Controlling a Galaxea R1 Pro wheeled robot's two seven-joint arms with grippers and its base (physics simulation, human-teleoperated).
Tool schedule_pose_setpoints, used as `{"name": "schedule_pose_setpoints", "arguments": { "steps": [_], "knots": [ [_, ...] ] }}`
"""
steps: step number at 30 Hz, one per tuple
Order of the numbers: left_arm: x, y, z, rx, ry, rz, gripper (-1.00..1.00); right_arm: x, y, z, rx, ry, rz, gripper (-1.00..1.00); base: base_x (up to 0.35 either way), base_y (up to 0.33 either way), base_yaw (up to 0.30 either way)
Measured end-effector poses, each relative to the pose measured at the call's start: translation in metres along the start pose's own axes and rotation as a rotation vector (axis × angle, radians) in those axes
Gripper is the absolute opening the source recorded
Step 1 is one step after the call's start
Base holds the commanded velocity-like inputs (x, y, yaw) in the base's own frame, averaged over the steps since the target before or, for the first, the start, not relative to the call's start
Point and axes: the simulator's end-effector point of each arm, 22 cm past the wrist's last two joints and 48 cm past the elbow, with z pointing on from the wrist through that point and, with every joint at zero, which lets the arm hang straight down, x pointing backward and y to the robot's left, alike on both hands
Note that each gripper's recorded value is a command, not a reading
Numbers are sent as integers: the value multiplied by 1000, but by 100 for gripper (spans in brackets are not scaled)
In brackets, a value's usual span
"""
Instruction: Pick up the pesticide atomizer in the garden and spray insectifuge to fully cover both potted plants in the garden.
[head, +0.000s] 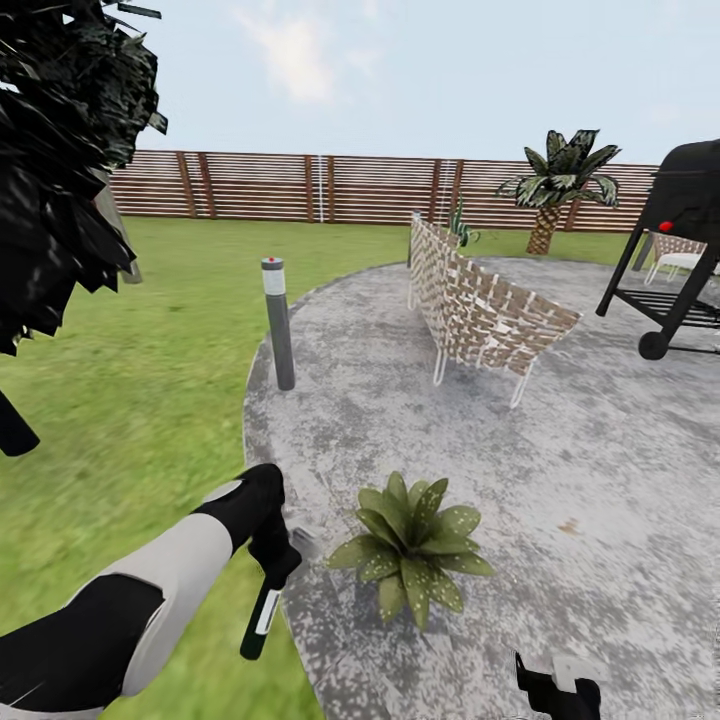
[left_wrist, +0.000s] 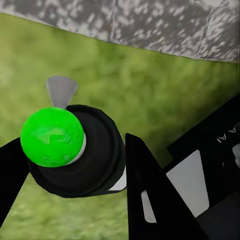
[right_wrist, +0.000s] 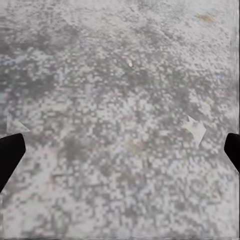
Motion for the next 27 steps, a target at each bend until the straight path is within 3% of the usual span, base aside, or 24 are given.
{"name": "schedule_pose_setpoints", "arguments": {
  "steps": [5,16,27],
  "knots": [
    [0,1,-1,-2,0,-3,-100,0,1,0,-1,2,1,100,-31,10,-235],
    [5,7,0,-31,21,2,-100,1,1,0,-2,2,1,100,-106,229,-16],
    [5,10,-1,-34,20,1,-100,1,1,0,-1,2,1,100,0,45,-243]
  ]
}}
